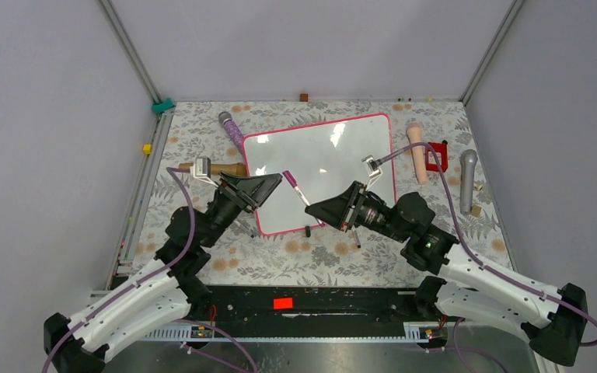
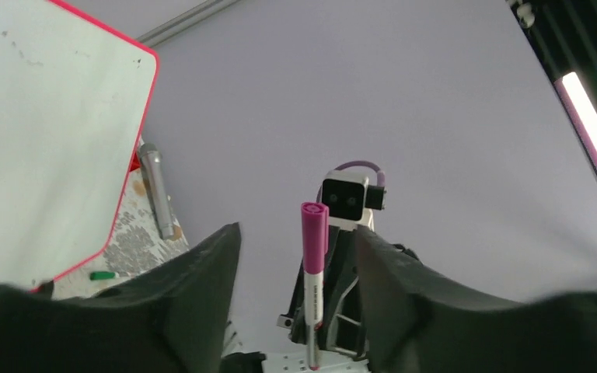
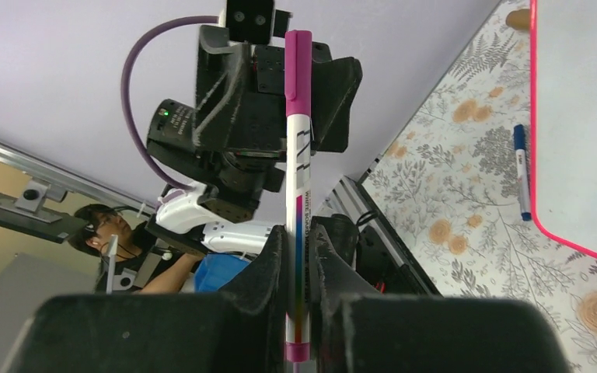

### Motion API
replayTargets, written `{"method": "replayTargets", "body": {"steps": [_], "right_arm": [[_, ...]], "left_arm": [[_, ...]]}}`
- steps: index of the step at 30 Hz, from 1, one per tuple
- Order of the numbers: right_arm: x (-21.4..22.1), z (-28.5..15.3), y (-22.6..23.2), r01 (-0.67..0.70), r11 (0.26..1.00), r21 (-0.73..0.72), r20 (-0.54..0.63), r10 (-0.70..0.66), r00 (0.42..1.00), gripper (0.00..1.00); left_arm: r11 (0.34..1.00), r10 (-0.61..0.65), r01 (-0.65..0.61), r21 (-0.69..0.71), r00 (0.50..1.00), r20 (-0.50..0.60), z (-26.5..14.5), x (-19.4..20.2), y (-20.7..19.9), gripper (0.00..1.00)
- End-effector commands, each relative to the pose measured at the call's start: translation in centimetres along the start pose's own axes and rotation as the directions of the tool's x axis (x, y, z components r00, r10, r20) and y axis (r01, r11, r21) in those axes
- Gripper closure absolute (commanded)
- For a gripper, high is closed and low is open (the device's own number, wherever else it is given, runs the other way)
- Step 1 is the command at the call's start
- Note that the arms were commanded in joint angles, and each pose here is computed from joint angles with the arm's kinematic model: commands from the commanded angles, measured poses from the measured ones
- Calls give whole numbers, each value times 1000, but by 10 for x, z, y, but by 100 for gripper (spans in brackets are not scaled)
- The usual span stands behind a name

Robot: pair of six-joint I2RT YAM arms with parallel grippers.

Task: Write a sentence on the whiteboard
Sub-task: Open the whiteboard marker at the center of the board.

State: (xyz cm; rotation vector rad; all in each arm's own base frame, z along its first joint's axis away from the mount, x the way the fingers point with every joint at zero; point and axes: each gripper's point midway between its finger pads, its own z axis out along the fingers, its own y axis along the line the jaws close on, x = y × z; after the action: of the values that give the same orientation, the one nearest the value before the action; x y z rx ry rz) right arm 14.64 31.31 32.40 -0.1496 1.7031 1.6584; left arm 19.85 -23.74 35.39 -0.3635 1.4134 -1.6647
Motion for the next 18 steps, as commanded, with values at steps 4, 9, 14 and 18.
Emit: {"method": "replayTargets", "body": {"steps": [4,9,14,18], "right_arm": [[3,-15,7,59,997,40,-72,-56,996,100],[8,-22,7,62,996,57,-197,-49,979,100],[2,-29,10,19,1000,5,-297,-17,955,100],[4,-31,19,-17,998,-54,-392,-6,920,100]], "left_arm": [[976,156,-145,-163,986,53,-31,-28,0,13],[911,290,-308,-273,951,-106,-47,-26,-3,6],[858,348,-423,-291,896,-277,-52,-17,-9,4],[889,287,-396,-227,872,-396,-45,2,-11,7]]}}
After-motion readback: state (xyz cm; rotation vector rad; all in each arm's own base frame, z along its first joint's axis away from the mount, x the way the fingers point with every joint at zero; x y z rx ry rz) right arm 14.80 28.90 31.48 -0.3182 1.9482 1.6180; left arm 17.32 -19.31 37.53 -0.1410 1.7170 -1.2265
